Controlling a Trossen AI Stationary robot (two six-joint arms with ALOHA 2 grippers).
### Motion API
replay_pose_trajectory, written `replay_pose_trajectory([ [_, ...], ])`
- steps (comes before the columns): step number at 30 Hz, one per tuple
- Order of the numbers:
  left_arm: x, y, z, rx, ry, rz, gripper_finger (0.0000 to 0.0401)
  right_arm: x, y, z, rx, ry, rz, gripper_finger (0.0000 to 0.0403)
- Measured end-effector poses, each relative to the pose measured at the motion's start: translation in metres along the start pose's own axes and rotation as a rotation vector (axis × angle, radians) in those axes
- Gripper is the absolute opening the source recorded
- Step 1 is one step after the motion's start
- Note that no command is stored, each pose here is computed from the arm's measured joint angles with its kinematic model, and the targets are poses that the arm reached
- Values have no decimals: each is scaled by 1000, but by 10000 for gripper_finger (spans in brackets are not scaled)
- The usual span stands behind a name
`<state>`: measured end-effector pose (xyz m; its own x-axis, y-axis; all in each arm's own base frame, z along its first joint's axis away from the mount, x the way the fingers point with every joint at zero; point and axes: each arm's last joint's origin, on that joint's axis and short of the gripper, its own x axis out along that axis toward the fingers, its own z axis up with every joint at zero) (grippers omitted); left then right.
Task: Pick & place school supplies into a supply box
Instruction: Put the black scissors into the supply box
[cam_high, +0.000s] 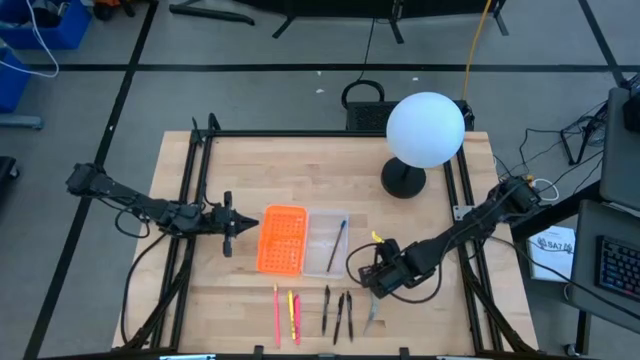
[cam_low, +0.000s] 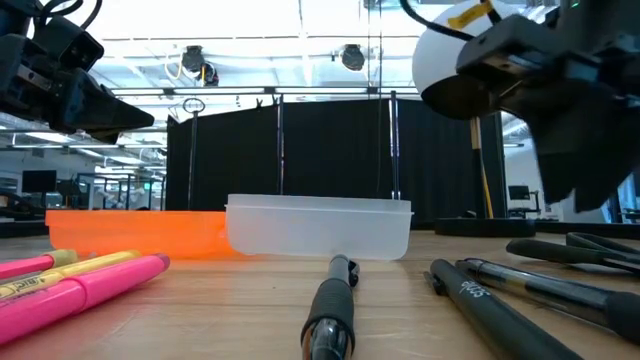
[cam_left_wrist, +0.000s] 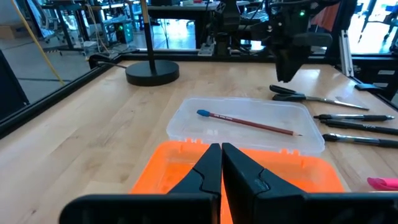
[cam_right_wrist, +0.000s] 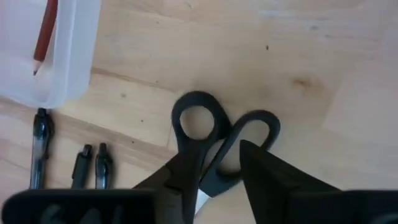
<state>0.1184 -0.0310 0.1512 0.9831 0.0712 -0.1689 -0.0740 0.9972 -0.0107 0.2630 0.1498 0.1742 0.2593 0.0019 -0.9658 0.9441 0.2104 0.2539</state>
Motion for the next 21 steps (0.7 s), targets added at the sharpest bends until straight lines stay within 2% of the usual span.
replay_pose_trajectory([
  [6, 0, 0, 0, -1, 1, 0, 21, 2, 2, 7, -3, -7, -7, 129],
  [21, 0, 0, -1, -14, 11, 1, 21, 3, 2, 5, 23, 31, -11, 129],
])
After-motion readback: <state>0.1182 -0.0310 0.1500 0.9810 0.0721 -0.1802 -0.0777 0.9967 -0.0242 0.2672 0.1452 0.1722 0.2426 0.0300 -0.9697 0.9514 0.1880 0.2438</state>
